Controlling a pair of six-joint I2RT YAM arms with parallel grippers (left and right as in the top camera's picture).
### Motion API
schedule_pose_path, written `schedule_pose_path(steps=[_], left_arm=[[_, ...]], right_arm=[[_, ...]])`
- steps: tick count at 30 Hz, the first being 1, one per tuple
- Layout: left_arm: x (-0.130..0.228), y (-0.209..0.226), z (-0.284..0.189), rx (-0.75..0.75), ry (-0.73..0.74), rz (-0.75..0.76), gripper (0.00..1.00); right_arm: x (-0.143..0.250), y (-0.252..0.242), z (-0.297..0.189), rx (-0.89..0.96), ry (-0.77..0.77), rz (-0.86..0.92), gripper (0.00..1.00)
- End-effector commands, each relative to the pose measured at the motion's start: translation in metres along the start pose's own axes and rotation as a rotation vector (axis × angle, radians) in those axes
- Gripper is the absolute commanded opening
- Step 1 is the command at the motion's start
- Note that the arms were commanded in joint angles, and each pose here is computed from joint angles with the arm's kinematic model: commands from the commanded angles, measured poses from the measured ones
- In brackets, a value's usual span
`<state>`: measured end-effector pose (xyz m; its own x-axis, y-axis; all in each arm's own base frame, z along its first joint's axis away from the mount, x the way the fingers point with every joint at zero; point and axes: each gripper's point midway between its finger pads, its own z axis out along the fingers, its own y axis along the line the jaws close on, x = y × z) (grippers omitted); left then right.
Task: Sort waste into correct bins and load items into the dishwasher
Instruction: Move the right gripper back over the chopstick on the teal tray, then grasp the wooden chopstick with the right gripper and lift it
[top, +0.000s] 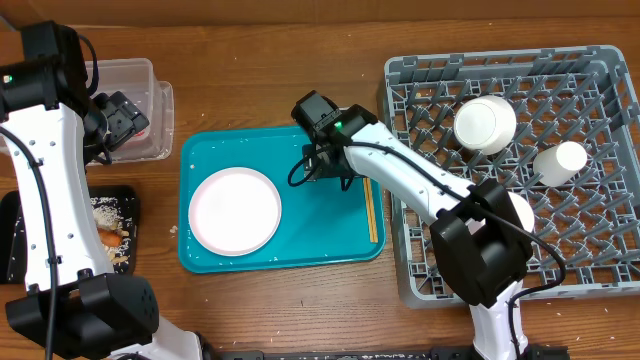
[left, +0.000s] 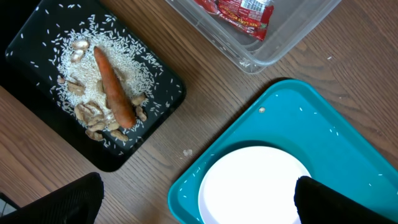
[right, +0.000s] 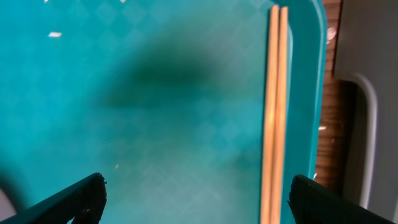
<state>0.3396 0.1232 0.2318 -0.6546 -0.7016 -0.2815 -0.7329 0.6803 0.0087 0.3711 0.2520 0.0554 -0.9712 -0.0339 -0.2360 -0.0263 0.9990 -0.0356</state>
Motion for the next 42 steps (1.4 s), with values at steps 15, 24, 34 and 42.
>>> schedule_pose_path(steps=[15, 24, 34, 42], left_arm=[[-0.003, 0.001, -0.009, 0.012, -0.026, 0.000, 1.00], [-0.003, 0.001, -0.009, 0.012, -0.026, 0.000, 1.00], [-0.003, 0.001, -0.009, 0.012, -0.026, 0.000, 1.00], [-0.003, 0.001, -0.009, 0.012, -0.026, 0.000, 1.00]], right_arm=[[0.001, -0.001, 0.035, 0.001, 0.058, 0.017, 0.95], [0.010, -0.004, 0.052, 0.022, 0.087, 0.012, 0.95], [0.013, 0.001, 0.052, -0.004, 0.108, 0.013, 0.77], [0.016, 0.005, 0.051, -0.024, 0.122, 0.012, 0.32]])
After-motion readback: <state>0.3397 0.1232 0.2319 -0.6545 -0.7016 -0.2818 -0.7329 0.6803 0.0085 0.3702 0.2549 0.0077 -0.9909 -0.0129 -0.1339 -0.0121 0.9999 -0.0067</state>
